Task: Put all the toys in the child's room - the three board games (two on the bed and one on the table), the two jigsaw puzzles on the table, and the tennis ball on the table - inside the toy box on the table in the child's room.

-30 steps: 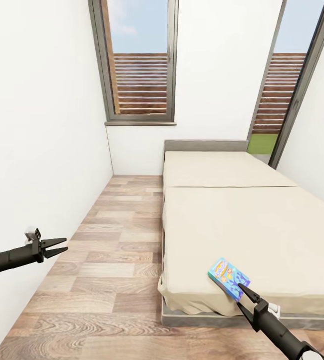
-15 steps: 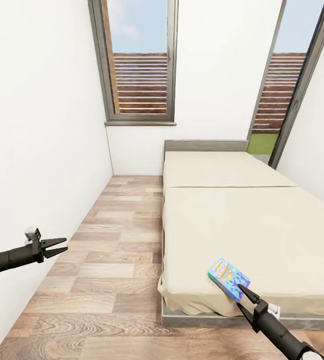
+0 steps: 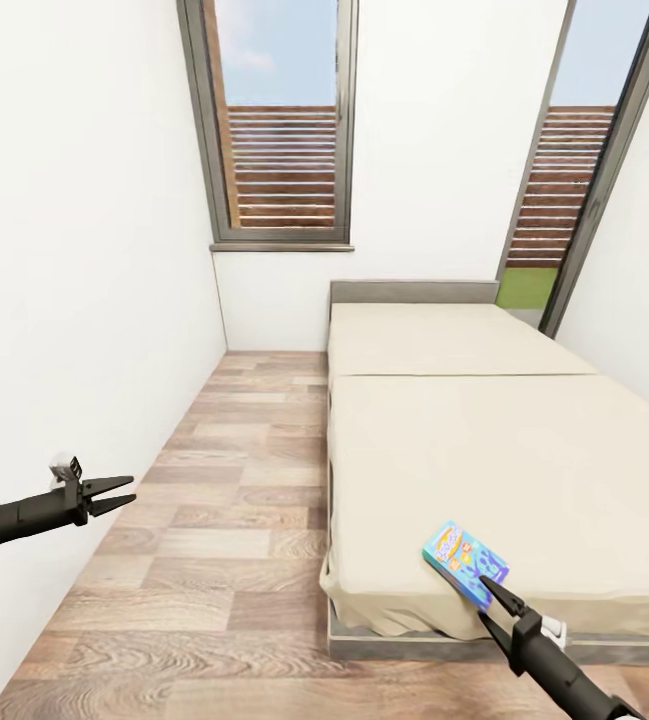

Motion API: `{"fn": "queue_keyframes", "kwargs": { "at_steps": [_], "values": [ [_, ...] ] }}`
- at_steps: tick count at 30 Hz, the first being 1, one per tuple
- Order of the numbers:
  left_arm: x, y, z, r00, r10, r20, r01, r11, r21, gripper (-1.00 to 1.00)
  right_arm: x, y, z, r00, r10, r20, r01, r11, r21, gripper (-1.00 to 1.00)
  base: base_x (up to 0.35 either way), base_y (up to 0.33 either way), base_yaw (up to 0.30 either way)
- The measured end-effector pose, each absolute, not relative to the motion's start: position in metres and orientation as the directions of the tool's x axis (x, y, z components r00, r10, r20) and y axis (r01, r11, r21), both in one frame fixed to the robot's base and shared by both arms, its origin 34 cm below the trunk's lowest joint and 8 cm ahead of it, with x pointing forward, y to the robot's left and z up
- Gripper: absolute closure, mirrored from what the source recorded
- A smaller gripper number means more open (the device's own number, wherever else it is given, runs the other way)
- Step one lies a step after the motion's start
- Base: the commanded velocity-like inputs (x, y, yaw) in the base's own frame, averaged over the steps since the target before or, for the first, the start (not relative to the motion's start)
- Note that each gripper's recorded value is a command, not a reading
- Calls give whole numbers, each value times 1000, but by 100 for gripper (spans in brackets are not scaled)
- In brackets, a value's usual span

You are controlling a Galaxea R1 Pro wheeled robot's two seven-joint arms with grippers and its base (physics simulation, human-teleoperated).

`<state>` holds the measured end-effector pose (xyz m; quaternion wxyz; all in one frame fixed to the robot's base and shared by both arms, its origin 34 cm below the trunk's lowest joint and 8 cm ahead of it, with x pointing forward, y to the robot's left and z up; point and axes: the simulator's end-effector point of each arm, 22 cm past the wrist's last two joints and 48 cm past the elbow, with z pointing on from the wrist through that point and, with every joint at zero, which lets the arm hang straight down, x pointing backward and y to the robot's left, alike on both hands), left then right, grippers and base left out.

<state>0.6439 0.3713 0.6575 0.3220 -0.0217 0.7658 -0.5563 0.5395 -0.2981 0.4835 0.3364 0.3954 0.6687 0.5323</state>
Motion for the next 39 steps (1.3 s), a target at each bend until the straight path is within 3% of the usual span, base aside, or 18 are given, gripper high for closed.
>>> {"fn": "queue_keyframes", "kwargs": {
  "at_steps": [34, 35, 39],
  "values": [
    [644, 371, 658, -791, -393, -469, 326, 378, -867, -100, 530, -292, 476, -468, 884, -14, 190, 116, 975, -100, 10, 9, 0],
    [644, 371, 658, -791, -393, -469, 326, 378, -867, -100, 530, -292, 476, -468, 884, -15, 189, 116, 975, 100, 0, 0, 0],
    [644, 371, 658, -791, -393, -469, 326, 378, -867, -100, 531, -291, 476, -472, 882, -14, 188, 117, 975, 100, 0, 0, 0]
  ]
}}
